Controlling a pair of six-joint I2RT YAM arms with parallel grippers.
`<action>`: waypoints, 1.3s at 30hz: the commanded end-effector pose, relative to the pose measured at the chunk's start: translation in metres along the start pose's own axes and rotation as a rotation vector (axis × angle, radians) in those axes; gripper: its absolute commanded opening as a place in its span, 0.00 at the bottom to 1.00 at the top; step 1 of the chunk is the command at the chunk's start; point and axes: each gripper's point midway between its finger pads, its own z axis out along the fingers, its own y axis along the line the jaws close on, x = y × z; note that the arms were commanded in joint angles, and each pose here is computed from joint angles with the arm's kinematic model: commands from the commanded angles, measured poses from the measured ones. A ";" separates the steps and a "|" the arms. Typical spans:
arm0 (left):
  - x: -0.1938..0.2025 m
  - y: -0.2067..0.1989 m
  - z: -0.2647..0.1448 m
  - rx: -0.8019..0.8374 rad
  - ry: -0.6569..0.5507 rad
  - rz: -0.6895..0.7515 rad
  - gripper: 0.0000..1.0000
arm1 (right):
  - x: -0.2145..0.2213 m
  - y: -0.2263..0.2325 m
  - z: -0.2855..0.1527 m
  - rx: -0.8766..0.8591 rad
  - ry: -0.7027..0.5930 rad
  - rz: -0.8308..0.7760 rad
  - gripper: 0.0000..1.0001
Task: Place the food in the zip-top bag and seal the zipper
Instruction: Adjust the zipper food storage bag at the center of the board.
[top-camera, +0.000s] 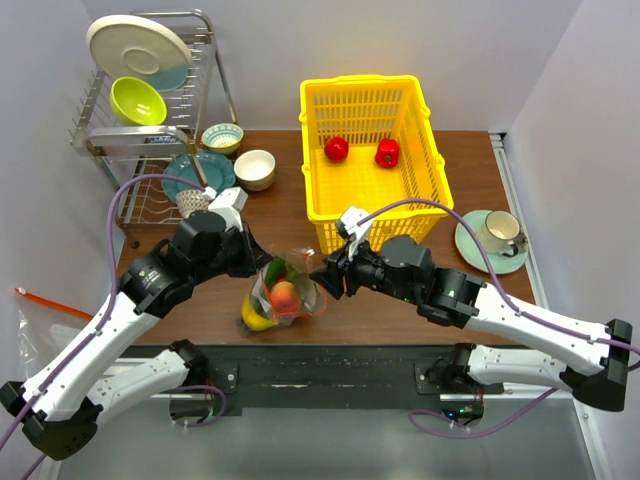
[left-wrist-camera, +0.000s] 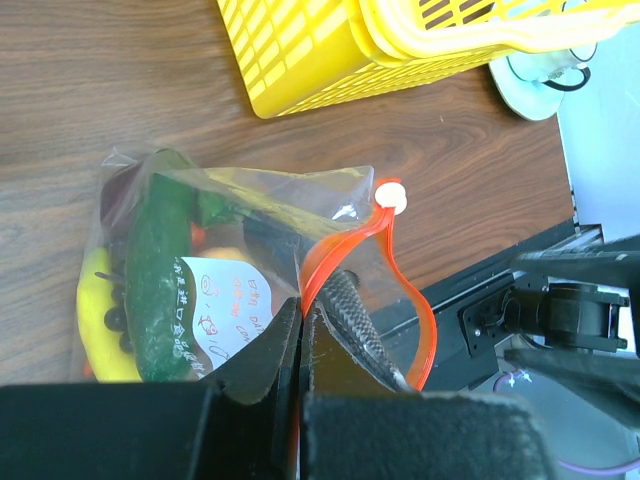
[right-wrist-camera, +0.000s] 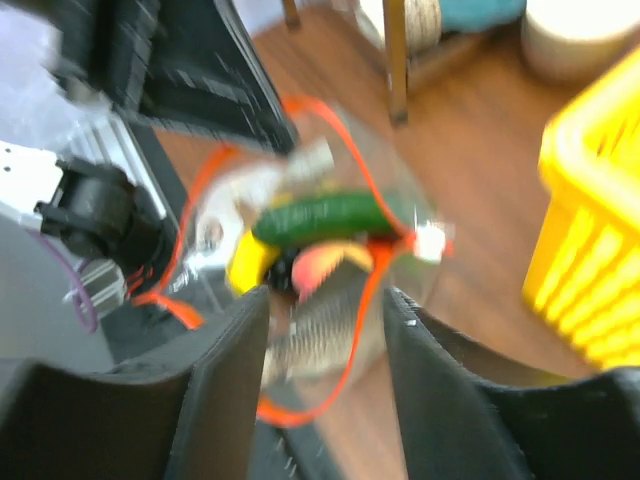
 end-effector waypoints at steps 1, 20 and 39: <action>-0.018 -0.012 -0.011 0.038 -0.068 -0.004 0.00 | 0.023 -0.009 -0.013 0.085 0.086 0.149 0.42; -0.016 -0.013 -0.015 0.048 -0.067 -0.007 0.00 | 0.065 -0.002 0.010 0.078 0.278 0.190 0.00; -0.005 -0.033 -0.019 0.151 0.031 0.044 0.00 | 0.020 0.002 0.002 0.083 0.188 0.214 0.00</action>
